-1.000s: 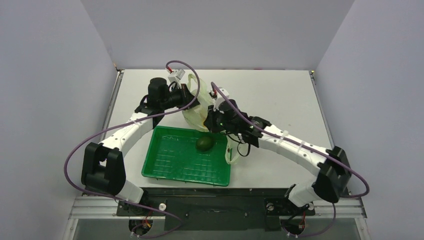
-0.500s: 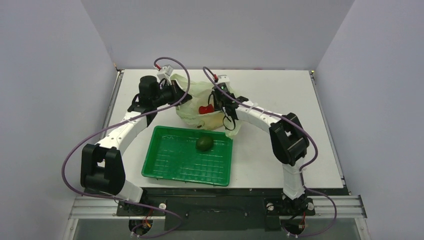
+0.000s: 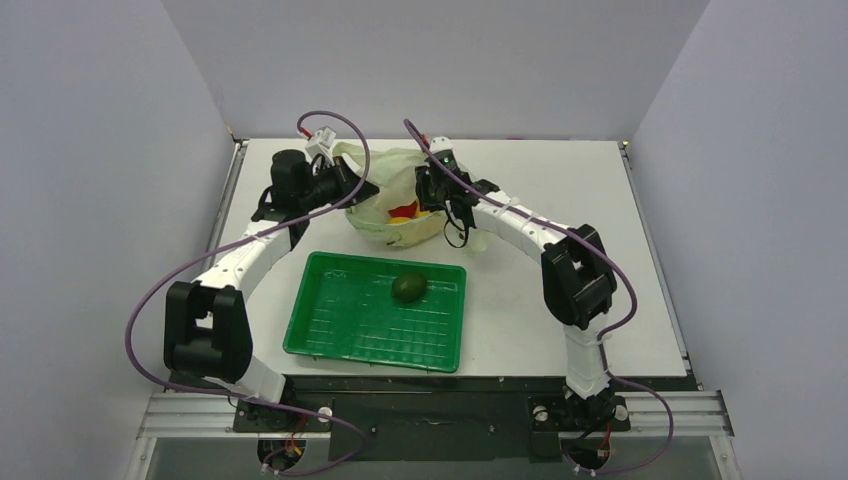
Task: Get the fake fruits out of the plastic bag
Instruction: Adjust the plastic bag at the center of the board.
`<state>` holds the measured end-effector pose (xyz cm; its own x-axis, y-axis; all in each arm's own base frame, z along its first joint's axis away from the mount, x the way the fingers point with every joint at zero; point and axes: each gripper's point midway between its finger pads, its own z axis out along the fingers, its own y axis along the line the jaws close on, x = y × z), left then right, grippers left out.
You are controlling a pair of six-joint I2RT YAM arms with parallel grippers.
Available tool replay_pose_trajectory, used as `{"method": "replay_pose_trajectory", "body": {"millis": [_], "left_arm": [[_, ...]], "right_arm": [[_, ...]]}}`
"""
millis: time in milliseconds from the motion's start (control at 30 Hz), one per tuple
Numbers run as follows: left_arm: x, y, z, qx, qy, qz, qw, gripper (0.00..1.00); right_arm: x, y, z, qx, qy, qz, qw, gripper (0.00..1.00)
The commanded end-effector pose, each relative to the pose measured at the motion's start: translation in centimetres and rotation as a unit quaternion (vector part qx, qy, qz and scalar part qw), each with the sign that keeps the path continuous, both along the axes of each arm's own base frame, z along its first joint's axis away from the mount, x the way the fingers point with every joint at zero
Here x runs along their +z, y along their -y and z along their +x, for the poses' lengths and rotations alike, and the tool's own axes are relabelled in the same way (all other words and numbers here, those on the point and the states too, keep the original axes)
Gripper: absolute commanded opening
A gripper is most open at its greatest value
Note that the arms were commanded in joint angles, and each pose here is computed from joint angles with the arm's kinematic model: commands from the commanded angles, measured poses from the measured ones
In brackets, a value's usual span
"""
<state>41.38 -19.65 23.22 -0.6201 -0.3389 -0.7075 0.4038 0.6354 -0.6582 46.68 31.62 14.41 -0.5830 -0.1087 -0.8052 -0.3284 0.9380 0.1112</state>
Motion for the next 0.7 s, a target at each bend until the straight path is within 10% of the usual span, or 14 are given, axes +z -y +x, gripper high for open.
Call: {"method": "replay_pose_trajectory", "body": {"millis": [0,667], "left_arm": [[1.6,0.3,0.4,-0.013,0.02,-0.031,0.999,0.0],[1.0,0.4,0.6,-0.019,0.013,-0.023,0.999,0.0]], "right_arm": [[0.7,-2.7,-3.0,0.056,-0.011,0.053,0.997,0.31],[-3.9,-6.4,-3.8,0.078,-0.033,0.046,0.995,0.71]]}}
